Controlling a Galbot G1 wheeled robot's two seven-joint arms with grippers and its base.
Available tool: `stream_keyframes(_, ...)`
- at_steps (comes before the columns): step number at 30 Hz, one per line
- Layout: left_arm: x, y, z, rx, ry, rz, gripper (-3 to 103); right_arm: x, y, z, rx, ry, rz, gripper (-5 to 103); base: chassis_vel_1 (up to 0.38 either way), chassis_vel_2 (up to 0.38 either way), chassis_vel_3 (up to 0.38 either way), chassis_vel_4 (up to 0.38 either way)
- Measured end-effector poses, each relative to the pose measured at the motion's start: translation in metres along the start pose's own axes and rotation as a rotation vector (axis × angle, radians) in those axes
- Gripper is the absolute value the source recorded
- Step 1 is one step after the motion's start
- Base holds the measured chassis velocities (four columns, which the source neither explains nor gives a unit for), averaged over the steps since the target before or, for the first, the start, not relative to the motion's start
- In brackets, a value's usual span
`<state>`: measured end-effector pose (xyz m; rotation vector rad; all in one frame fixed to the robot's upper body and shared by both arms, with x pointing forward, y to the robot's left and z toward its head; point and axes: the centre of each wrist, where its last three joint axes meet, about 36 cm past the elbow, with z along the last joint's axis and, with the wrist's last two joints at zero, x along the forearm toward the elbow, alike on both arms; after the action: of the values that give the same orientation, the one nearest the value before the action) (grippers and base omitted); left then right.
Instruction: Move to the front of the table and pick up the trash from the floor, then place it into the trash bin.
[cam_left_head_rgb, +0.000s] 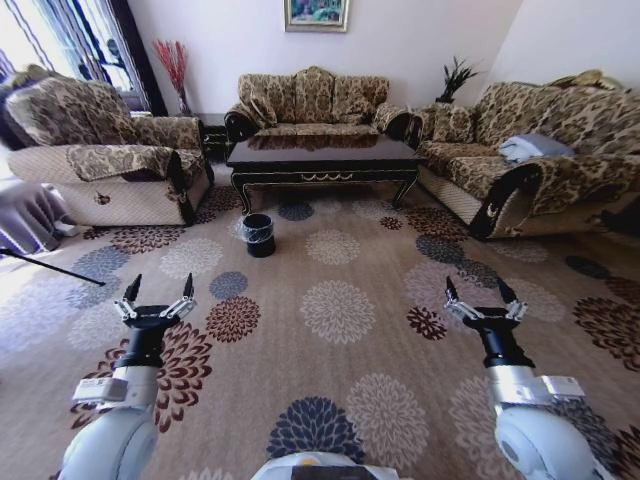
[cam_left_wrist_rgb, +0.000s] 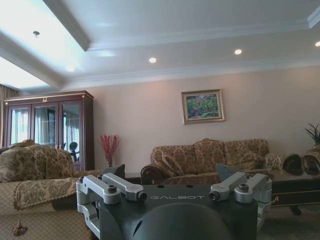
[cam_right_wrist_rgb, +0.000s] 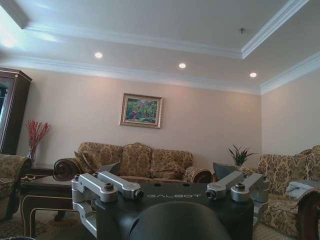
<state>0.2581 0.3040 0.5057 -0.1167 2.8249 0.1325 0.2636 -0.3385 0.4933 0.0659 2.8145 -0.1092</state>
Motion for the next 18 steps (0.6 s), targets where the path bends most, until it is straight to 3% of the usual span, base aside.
stream_keyframes(11, 0.003, -0.003, -0.001, 0.013, -0.003, -0.010, 100, -0.007, -0.009, -0.004, 0.021, -0.051, -0.008, 100, 0.000, 0.000, 0.000, 0.000)
stream_keyframes(18, 0.000, -0.001, -0.002, 0.007, -0.013, -0.005, 100, -0.006, -0.015, -0.004, 0.046, -0.072, -0.076, 100, 0.000, 0.000, 0.000, 0.000)
